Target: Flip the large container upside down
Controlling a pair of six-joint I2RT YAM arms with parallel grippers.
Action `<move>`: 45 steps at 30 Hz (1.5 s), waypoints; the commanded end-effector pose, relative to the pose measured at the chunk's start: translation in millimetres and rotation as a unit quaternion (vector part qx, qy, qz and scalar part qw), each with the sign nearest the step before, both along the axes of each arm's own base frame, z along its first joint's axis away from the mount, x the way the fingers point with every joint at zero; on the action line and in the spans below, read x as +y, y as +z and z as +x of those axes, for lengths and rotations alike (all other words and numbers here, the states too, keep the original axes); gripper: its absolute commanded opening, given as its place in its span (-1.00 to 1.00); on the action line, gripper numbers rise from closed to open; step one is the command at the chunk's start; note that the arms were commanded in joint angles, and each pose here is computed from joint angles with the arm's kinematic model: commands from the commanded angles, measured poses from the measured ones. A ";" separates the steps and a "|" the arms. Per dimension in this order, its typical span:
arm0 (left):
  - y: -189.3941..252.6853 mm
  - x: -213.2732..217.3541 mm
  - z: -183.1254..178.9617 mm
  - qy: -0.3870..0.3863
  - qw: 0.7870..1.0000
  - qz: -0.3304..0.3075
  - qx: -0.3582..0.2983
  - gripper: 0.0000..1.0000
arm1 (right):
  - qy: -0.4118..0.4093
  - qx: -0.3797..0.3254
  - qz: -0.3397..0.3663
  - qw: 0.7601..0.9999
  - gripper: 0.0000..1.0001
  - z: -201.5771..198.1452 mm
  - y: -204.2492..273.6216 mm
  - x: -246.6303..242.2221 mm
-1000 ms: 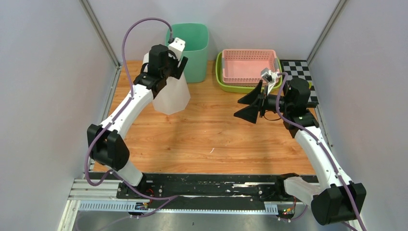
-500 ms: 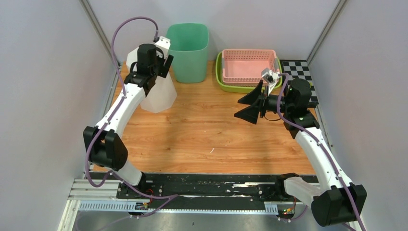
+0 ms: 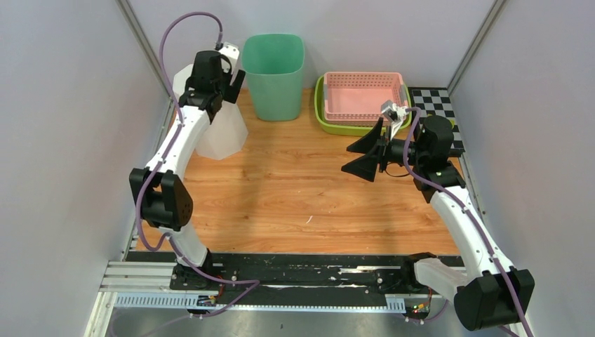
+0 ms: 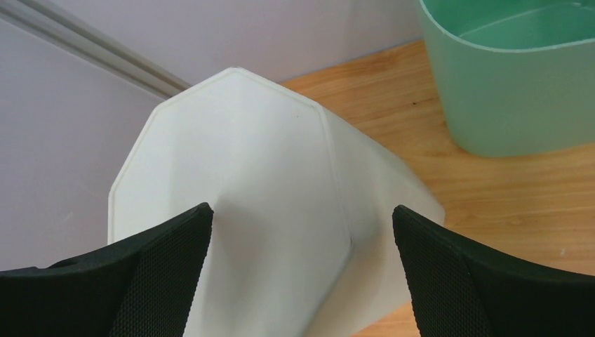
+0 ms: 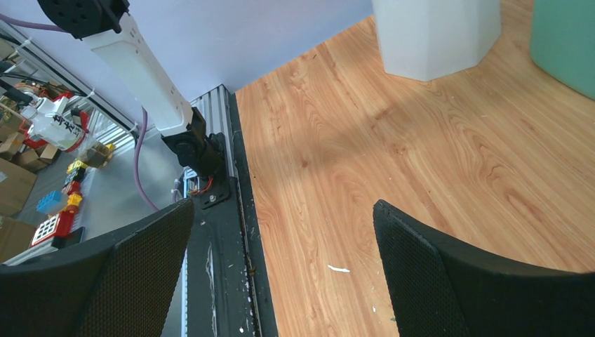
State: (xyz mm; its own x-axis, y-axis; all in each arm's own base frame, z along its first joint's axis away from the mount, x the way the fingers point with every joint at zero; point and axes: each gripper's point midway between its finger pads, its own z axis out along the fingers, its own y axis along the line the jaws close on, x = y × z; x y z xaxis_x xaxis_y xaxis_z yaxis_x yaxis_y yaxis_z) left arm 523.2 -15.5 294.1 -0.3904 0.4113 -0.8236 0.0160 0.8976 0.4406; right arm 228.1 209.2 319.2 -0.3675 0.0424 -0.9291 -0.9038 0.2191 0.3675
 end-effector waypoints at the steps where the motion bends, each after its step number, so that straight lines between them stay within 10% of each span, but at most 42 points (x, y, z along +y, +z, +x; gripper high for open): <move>1: 35.2 -15.8 -21.1 -0.041 0.998 -0.051 -0.016 1.00 | 0.002 -0.015 0.003 1.000 1.00 -1.9 2.7 -1.8; 8: 78.3 -24.3 -81.5 -0.088 0.992 -0.074 -0.045 1.00 | 0.000 -0.014 0.002 1.000 1.00 -0.9 1.9 -1.9; 19: -7.6 -10.7 -151.4 -0.042 0.992 -0.108 0.046 1.00 | -0.003 -0.017 0.004 1.000 1.00 -1.8 4.5 -2.4; 45: -88.4 33.3 -48.4 0.108 0.984 -0.115 0.080 1.00 | -0.007 -0.013 0.000 1.000 1.00 2.3 -2.2 -2.9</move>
State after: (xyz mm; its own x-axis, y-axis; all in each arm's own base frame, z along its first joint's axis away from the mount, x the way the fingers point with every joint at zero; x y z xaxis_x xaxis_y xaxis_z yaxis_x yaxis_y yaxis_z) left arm 449.5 7.6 187.9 -0.6409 0.1321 -0.7562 -0.0708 0.9707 0.2296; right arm 226.8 208.6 318.6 -0.3642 0.0435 -0.9303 -0.9044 0.2218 0.3644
